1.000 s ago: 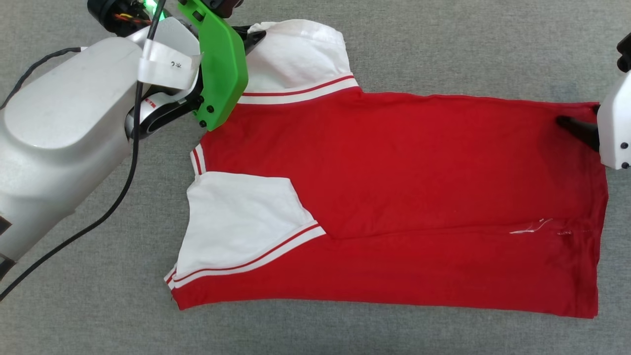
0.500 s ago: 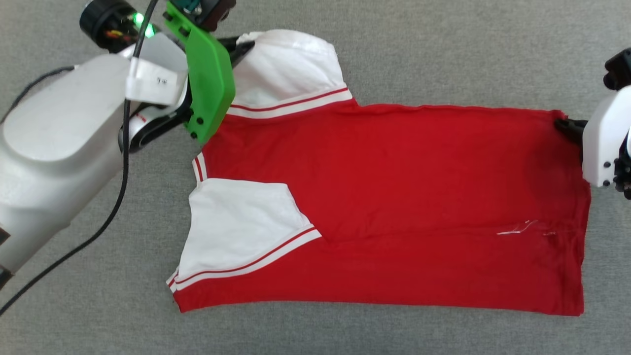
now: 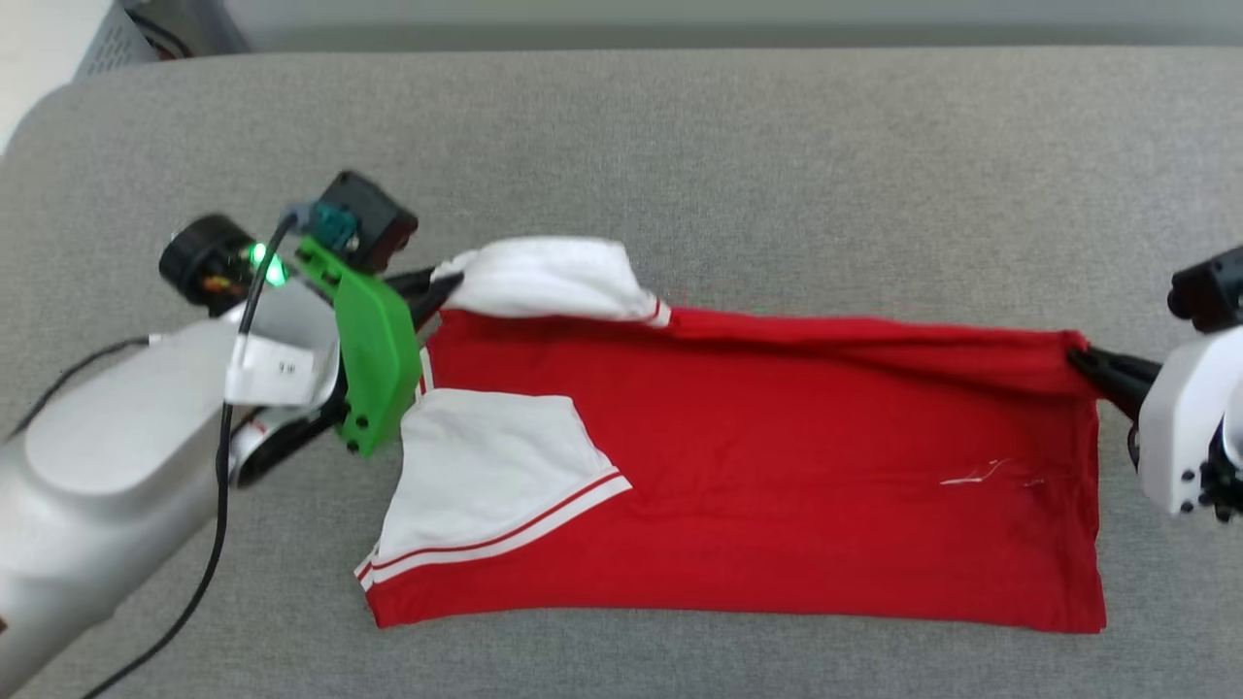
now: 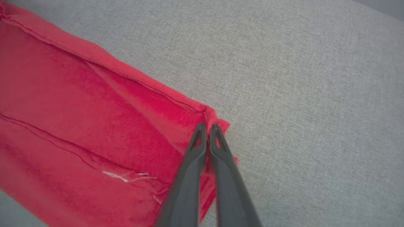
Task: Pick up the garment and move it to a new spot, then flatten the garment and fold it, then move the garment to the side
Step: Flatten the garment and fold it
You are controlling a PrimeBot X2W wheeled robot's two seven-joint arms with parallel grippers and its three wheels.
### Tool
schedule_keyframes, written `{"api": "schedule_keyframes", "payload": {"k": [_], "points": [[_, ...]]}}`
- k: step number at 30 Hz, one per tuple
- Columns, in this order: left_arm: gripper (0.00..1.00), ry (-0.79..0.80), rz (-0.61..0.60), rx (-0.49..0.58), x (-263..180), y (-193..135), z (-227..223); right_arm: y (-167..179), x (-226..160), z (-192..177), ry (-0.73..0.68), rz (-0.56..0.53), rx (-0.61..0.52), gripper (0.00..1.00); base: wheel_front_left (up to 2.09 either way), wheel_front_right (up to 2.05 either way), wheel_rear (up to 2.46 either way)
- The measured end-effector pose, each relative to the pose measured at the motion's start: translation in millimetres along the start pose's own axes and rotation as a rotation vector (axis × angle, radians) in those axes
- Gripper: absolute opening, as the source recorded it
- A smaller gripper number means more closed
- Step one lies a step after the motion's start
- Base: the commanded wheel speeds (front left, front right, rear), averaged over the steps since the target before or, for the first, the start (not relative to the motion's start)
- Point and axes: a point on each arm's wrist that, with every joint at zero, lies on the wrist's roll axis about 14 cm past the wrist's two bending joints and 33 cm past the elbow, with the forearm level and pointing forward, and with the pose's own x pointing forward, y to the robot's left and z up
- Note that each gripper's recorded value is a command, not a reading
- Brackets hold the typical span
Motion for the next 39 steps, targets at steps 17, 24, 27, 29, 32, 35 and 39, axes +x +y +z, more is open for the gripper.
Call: {"api": "schedule_keyframes", "payload": {"k": [17,24,27,29,32,35,39], "points": [[0.0,0.12,0.008,-0.23,-48,-59,-94,32,-37,-65,0.044,0.034,0.111,0.0,0.0,0.0,0.0],[0.0,0.183,0.021,-0.288,-43,-62,-124,43,-30,-96,0.127,0.051,0.175,0.0,0.0,0.0,0.0],[0.0,0.191,0.028,-0.3,-40,-62,-131,46,-28,-99,0.132,0.056,0.187,0.0,0.0,0.0,0.0],[0.0,0.188,0.033,-0.303,-39,-61,-132,46,-28,-98,0.122,0.054,0.194,0.05,0.0,0.0,0.0],[1.0,0.134,0.075,-0.296,-40,-53,-125,47,-30,-92,0.087,0.052,0.21,1.0,0.0,0.0,0.0],[1.0,0.069,0.12,-0.289,-43,-47,-115,51,-37,-79,0.023,0.06,0.233,1.0,0.0,0.0,0.0],[1.0,-0.082,0.238,-0.278,-54,-35,-92,37,-63,-35,-0.134,0.039,0.244,1.0,0.0,0.0,0.0]]}}
